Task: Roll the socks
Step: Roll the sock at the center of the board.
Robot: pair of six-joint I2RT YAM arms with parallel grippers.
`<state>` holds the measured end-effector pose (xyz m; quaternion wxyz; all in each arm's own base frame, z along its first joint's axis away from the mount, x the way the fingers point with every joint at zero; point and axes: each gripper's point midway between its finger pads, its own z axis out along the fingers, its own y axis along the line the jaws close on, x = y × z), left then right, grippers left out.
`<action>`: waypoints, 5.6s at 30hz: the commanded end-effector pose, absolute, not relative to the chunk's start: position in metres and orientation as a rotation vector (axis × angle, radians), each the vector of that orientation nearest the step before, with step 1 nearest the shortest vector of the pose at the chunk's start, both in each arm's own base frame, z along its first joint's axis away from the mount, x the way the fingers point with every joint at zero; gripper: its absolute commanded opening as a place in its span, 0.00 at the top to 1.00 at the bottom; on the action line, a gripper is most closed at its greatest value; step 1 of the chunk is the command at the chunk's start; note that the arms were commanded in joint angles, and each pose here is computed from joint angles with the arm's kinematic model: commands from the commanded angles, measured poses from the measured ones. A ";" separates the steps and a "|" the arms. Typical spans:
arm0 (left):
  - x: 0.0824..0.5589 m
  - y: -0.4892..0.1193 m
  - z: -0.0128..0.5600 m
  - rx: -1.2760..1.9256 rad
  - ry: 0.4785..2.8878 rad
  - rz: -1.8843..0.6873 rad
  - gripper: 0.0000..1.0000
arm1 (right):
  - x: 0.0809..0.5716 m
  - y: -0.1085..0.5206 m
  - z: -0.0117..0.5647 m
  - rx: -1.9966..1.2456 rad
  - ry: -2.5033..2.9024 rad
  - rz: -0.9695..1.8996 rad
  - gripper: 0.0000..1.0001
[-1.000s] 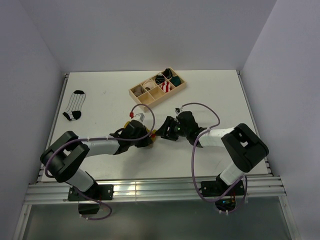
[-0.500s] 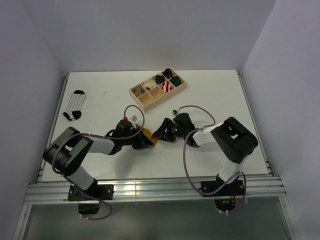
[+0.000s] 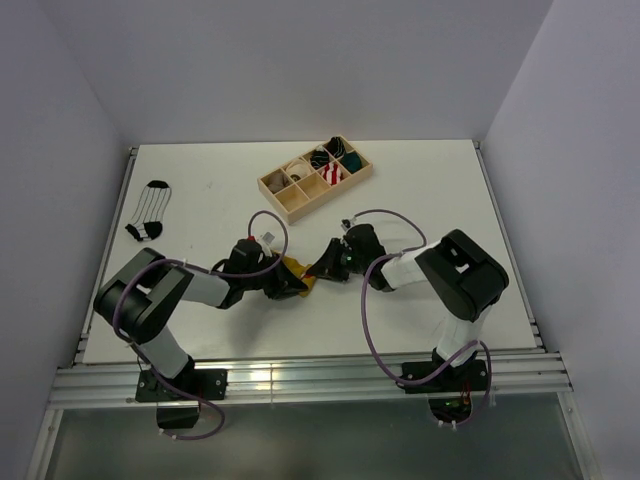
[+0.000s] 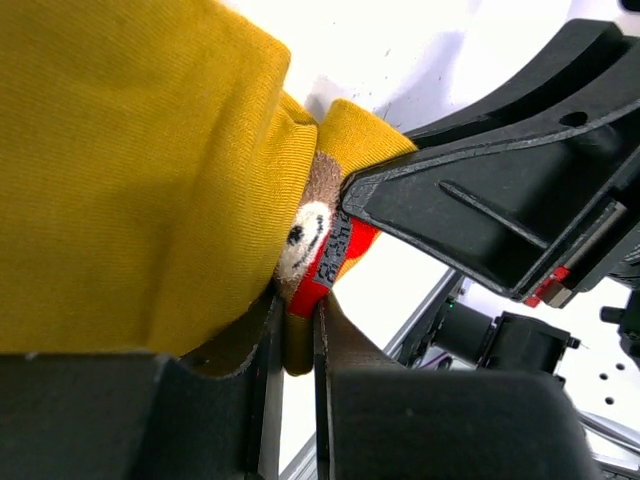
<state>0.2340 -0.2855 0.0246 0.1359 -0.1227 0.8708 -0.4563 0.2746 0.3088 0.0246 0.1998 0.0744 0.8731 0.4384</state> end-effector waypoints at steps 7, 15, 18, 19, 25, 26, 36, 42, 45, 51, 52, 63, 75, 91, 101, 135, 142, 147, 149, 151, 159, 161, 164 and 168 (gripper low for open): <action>0.246 -0.257 0.035 -0.310 2.491 -1.009 0.53 | 0.278 0.305 0.027 0.121 2.521 1.068 1.00; 0.257 -0.258 0.085 -0.042 2.300 -0.572 0.36 | 0.279 0.304 0.038 0.079 2.585 0.935 1.00; 0.251 -0.271 0.103 0.098 2.224 -0.477 0.35 | 0.277 0.310 0.044 0.060 2.585 0.973 1.00; 0.254 -0.269 0.107 0.109 2.188 -0.419 0.35 | 0.276 0.311 0.044 0.057 2.589 0.975 1.00; 0.248 -0.289 0.106 0.279 2.112 -0.280 0.39 | 0.274 0.314 0.048 0.047 2.590 0.999 1.00; 0.249 -0.289 0.104 0.279 2.107 -0.260 0.40 | 0.275 0.315 0.048 0.045 2.589 1.002 1.00; 0.235 -0.309 0.062 0.401 2.134 -0.159 0.48 | 0.273 0.316 0.043 0.050 2.612 1.006 1.00; 0.234 -0.307 0.035 0.415 2.178 -0.075 0.50 | 0.272 0.316 0.043 0.048 2.615 1.010 1.00; 0.234 -0.303 0.026 0.403 2.195 -0.037 0.51 | 0.271 0.316 0.043 0.043 2.618 1.013 1.00; 0.232 -0.295 0.008 0.400 2.234 0.035 0.75 | 0.268 0.321 0.045 0.044 2.610 1.068 1.00; 0.232 -0.296 0.007 0.402 2.236 0.036 0.79 | 0.267 0.321 0.045 0.041 2.606 1.074 1.00; 0.227 -0.303 0.021 0.356 2.299 -0.200 0.99 | 0.282 0.311 0.088 0.110 2.385 1.242 0.64; 0.224 -0.308 0.034 0.160 2.434 -0.754 0.99 | 0.286 0.288 0.098 0.180 2.261 1.258 0.35; 0.240 -0.283 0.049 -0.226 2.402 -1.257 0.99 | 0.275 0.311 0.067 0.164 2.334 1.312 0.34; 0.241 -0.269 0.037 -0.335 2.413 -1.327 0.99 | 0.277 0.324 0.054 0.138 2.377 1.279 0.35; 0.258 -0.250 0.099 -0.045 2.213 -0.561 0.34 | 0.277 0.316 0.037 0.067 2.583 0.930 1.00; 0.247 -0.276 0.105 0.155 2.107 -0.305 0.41 | 0.279 0.324 0.050 0.054 2.577 0.908 1.00; 0.243 -0.289 0.082 0.236 2.107 -0.172 0.47 | 0.278 0.321 0.047 0.064 2.607 0.886 1.00; 0.241 -0.291 0.073 0.241 2.118 -0.159 0.49 | 0.277 0.322 0.047 0.059 2.608 0.891 1.00; 0.240 -0.290 0.062 0.244 2.129 -0.145 0.50 | 0.276 0.322 0.046 0.058 2.611 0.893 1.00; 0.241 -0.290 0.035 0.282 2.169 -0.055 0.61 | 0.274 0.325 0.044 0.052 2.621 0.921 1.00; 0.240 -0.291 0.030 0.291 2.180 -0.059 0.66 | 0.272 0.325 0.044 0.048 2.624 0.924 1.00; 0.239 -0.289 0.023 0.291 2.197 -0.043 0.79 | 0.270 0.327 0.048 0.042 2.617 0.955 0.90; 0.237 -0.289 0.025 0.275 2.213 -0.091 0.99 | 0.268 0.331 0.060 0.060 2.543 1.081 0.69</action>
